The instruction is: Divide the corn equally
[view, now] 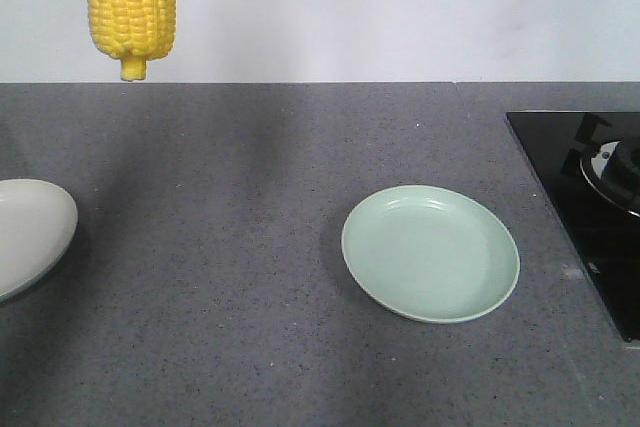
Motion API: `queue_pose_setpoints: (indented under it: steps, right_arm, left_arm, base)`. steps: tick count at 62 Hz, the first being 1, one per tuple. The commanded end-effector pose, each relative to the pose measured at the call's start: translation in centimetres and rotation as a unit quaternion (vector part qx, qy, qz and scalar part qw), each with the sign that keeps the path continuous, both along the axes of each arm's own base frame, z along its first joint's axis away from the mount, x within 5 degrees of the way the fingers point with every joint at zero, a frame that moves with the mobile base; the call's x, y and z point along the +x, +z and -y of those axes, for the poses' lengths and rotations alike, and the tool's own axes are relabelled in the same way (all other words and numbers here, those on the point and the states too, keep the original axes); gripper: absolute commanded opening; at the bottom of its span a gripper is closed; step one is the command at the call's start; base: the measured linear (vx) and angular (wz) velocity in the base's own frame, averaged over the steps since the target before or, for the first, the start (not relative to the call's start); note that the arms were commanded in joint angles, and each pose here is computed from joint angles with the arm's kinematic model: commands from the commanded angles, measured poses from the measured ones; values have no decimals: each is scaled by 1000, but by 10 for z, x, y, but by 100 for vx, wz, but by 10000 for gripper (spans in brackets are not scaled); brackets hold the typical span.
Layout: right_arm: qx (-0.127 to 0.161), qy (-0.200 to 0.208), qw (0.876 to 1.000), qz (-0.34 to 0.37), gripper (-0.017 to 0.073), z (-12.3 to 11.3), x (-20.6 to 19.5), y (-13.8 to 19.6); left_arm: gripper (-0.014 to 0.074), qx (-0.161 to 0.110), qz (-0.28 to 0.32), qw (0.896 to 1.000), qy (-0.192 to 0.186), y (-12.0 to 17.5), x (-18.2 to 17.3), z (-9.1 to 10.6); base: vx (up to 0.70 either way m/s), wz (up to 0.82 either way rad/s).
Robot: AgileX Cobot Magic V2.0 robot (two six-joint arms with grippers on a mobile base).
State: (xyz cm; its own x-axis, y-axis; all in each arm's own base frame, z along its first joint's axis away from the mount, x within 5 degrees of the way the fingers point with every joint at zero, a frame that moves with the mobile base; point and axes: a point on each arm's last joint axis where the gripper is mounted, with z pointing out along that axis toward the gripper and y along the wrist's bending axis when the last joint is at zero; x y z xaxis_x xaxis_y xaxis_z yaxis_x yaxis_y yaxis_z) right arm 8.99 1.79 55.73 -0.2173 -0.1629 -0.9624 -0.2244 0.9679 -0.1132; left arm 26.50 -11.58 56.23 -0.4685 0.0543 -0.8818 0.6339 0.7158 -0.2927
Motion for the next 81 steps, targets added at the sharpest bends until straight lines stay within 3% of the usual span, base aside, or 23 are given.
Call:
queue_pose_setpoints:
  steps: [1, 81]
  right_arm:
    - [6, -5, 999, 48, -4, 1, -1, 11]
    - [6, -5, 999, 48, -4, 1, -1, 11]
  left_arm:
    - [-6, -35, 35, 999, -6, 20, -21, -2]
    - [-6, -35, 35, 999, -6, 20, -21, -2]
  base:
    - [3, -2]
    - [3, -2]
